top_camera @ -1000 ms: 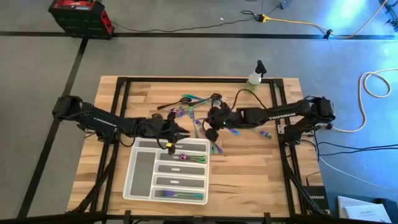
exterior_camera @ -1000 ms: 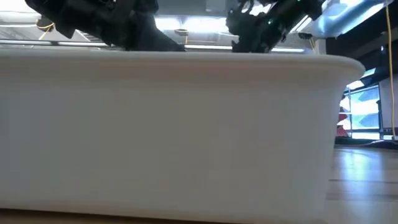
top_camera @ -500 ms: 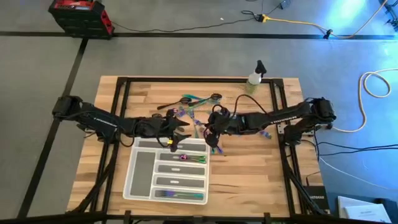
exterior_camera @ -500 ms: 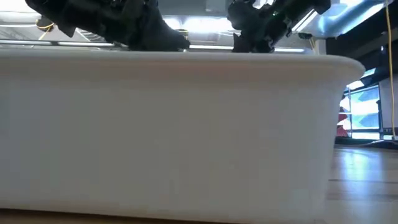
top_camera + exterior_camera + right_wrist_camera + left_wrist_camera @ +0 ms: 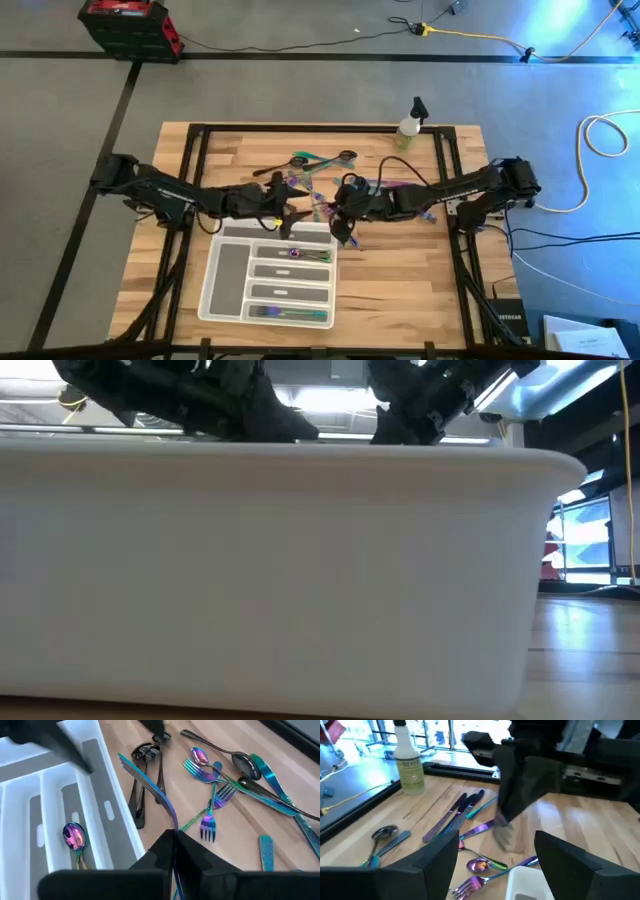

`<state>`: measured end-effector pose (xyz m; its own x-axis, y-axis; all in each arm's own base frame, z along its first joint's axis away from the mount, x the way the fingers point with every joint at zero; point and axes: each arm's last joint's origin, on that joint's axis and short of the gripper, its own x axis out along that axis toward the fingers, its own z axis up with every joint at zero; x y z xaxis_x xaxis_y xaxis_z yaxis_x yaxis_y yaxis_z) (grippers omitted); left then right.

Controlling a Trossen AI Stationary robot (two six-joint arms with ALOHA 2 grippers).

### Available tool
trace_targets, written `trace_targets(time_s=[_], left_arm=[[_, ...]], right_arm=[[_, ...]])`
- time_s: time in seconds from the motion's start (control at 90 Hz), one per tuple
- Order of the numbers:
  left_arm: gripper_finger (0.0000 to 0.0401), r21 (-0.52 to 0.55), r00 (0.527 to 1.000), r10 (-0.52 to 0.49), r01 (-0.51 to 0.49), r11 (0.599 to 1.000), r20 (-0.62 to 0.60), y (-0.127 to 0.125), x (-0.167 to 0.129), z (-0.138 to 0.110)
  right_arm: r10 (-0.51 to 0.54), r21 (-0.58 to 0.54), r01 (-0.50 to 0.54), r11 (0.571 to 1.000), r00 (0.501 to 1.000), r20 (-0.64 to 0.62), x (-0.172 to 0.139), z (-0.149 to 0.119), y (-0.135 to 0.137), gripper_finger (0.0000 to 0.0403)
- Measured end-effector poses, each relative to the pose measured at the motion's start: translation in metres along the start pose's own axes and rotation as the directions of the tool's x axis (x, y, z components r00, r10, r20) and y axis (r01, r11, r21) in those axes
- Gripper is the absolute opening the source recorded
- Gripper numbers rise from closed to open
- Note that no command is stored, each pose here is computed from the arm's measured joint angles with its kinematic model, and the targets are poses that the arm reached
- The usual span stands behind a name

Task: Sort silverware
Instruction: Put the blue fork into the white silverware tray

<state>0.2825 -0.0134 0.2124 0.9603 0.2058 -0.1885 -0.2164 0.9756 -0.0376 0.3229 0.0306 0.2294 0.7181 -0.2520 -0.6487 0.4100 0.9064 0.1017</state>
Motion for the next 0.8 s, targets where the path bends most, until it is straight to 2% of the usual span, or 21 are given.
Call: trace_targets(time_s=[0.078, 0.322, 0.478, 0.8], left_arm=[[0.0247, 0.020, 1.000, -0.029, 0.028, 0.999, 0.007, -0.003, 0.005, 0.004], [0.0247, 0.055, 1.000, -0.026, 0.026, 0.998, 0.001, -0.005, 0.014, 0.006], [0.0247, 0.066, 0.999, 0.040, -0.040, 0.997, 0.009, -0.003, 0.014, 0.006], [0.0247, 0.100, 0.999, 0.054, -0.054, 0.993, 0.000, -0.001, 0.015, 0.006]], right_arm=[[-0.001, 0.001, 0.001, 1.000, 1.000, 0.001, 0.000, 0.000, 0.000, 0.0000], [-0.001, 0.002, 0.001, 1.000, 1.000, 0.002, 0.000, 0.000, 0.000, 0.0000], [-0.001, 0.002, 0.001, 1.000, 1.000, 0.003, 0.000, 0.000, 0.000, 0.0000], [0.015, 0.016, -0.015, 1.000, 0.999, 0.039, 0.000, 0.004, 0.002, 0.0000]])
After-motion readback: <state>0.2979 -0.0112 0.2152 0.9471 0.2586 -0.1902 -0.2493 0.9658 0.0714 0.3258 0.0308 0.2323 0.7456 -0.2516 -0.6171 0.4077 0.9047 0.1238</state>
